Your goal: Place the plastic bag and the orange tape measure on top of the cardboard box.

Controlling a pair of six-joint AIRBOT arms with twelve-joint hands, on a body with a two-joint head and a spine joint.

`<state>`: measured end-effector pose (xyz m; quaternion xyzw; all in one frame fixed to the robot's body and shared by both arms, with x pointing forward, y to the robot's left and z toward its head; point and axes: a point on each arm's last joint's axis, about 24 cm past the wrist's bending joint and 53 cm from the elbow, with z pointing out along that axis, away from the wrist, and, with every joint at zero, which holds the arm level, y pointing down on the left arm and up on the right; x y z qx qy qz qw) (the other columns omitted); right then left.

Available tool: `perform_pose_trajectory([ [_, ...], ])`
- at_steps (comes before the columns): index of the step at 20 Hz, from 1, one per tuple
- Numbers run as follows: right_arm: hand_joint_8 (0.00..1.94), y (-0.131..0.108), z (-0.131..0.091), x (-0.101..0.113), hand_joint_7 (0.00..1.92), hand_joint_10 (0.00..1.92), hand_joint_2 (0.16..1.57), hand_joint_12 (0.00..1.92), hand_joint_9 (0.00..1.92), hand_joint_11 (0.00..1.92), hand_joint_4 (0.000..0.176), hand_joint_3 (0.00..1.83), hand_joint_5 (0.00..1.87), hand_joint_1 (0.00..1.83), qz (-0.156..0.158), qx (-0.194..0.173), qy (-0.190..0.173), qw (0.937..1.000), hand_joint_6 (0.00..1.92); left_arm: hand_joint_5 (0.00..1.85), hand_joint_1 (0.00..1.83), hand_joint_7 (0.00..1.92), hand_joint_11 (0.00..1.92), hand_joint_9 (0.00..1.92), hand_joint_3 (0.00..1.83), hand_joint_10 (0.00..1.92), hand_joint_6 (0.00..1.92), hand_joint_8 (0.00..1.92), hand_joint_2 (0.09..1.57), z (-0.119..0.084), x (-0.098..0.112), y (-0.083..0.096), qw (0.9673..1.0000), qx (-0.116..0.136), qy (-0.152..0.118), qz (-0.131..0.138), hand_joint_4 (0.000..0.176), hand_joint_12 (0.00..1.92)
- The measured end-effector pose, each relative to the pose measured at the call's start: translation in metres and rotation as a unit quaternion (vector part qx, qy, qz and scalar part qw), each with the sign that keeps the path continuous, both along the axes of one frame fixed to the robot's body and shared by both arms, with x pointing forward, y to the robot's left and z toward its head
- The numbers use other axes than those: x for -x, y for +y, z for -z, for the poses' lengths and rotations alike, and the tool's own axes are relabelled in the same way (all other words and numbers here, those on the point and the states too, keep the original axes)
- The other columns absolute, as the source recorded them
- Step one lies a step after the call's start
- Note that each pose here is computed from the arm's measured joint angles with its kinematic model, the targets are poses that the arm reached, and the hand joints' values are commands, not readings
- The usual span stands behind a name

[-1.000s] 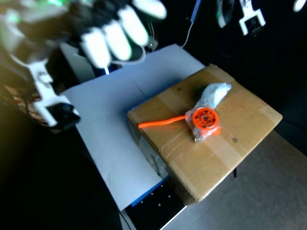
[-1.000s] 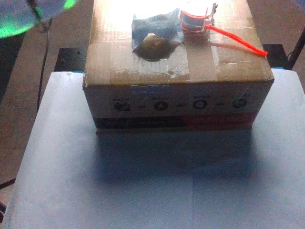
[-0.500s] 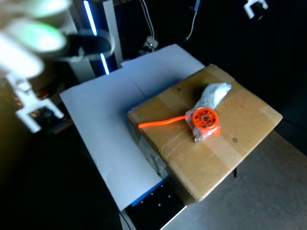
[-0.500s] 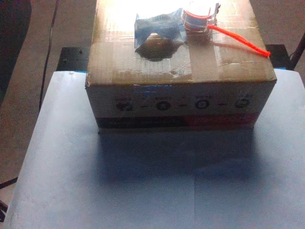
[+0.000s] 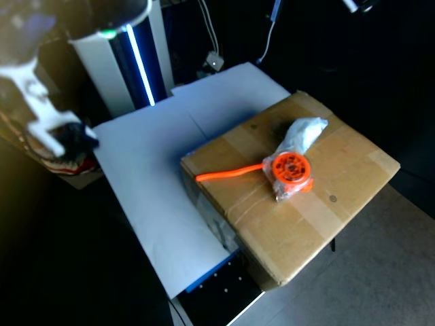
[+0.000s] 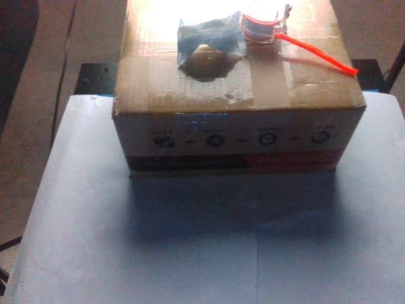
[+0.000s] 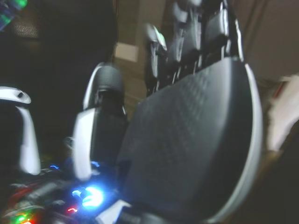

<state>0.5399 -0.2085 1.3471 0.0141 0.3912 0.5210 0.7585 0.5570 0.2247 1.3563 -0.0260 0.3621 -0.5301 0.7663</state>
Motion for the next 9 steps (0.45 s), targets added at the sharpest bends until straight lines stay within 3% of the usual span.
perform_pose_trajectory([
  [1,1.05,-0.001,0.006,-0.002,0.28,1.17,1.51,1.5,0.2,0.0,0.175,0.0,0.32,0.5,-0.012,-0.015,0.02,0.9996,1.92,0.34,0.57,0.24,0.15,0.28,0.0,1.43,1.91,1.36,1.51,0.008,-0.003,-0.002,0.9994,0.022,0.02,0.018,0.116,1.76],
  [2,0.87,-0.001,0.012,-0.006,0.26,1.1,1.49,1.45,0.12,0.0,0.15,0.0,0.28,0.45,-0.021,-0.03,0.035,0.9987,1.8,0.33,0.54,0.14,0.13,0.17,0.0,1.6,1.92,1.51,1.51,0.015,-0.006,-0.005,0.9982,0.037,0.036,0.031,0.134,1.75],
  [3,0.94,0.001,0.018,-0.01,0.28,1.15,1.51,1.5,0.15,0.0,0.171,0.0,0.31,0.48,-0.023,-0.038,0.047,0.9979,1.9,0.33,0.56,0.15,0.13,0.17,0.0,1.62,1.92,1.53,1.51,0.021,-0.008,-0.01,0.9971,0.038,0.049,0.044,0.118,1.82],
  [4,0.91,0.005,0.021,-0.01,0.29,1.08,1.52,1.52,0.2,0.03,0.176,0.0,0.31,0.47,-0.028,-0.038,0.052,0.9975,1.92,0.33,0.55,0.12,0.16,0.18,0.0,1.63,1.92,1.59,1.51,0.023,-0.008,-0.013,0.9966,0.039,0.052,0.051,0.127,1.86],
  [5,1.08,0.007,0.022,-0.01,0.31,1.31,1.51,1.74,0.21,0.04,0.16,0.0,0.33,0.51,-0.032,-0.037,0.051,0.9975,1.92,0.29,0.87,0.41,0.27,0.25,0.0,1.66,1.92,1.89,1.51,0.025,-0.009,-0.014,0.9964,0.042,0.052,0.053,0.013,1.92],
  [6,1.13,0.007,0.022,-0.011,0.24,1.32,1.52,1.7,0.15,0.01,0.173,0.0,0.32,0.49,-0.032,-0.037,0.052,0.9975,1.92,0.34,0.91,0.44,0.28,0.26,0.0,1.66,1.84,1.89,1.49,0.025,-0.01,-0.012,0.9964,0.044,0.053,0.049,0.013,1.92],
  [7,1.27,0.005,0.023,-0.011,0.31,1.42,1.52,1.81,0.23,0.02,0.138,0.0,0.33,0.52,-0.029,-0.039,0.053,0.9974,1.92,0.38,0.97,0.48,0.35,0.28,0.0,1.66,1.73,1.89,1.46,0.024,-0.012,-0.007,0.9962,0.054,0.054,0.042,0.0,1.92],
  [8,1.25,0.004,0.022,-0.012,0.48,1.44,1.5,1.81,0.4,0.26,0.034,0.0,0.38,0.66,-0.028,-0.041,0.054,0.9973,1.86,0.33,0.94,0.47,0.37,0.28,0.0,1.69,1.79,1.92,1.48,0.024,-0.013,-0.005,0.9956,0.061,0.057,0.043,0.0,1.92],
  [9,1.25,0.004,0.022,-0.011,0.48,1.44,1.5,1.81,0.4,0.26,0.034,0.0,0.38,0.66,-0.028,-0.04,0.052,0.9974,1.86,0.33,0.94,0.47,0.37,0.28,0.0,1.69,1.79,1.92,1.48,0.024,-0.014,-0.004,0.9955,0.062,0.058,0.042,0.0,1.92],
])
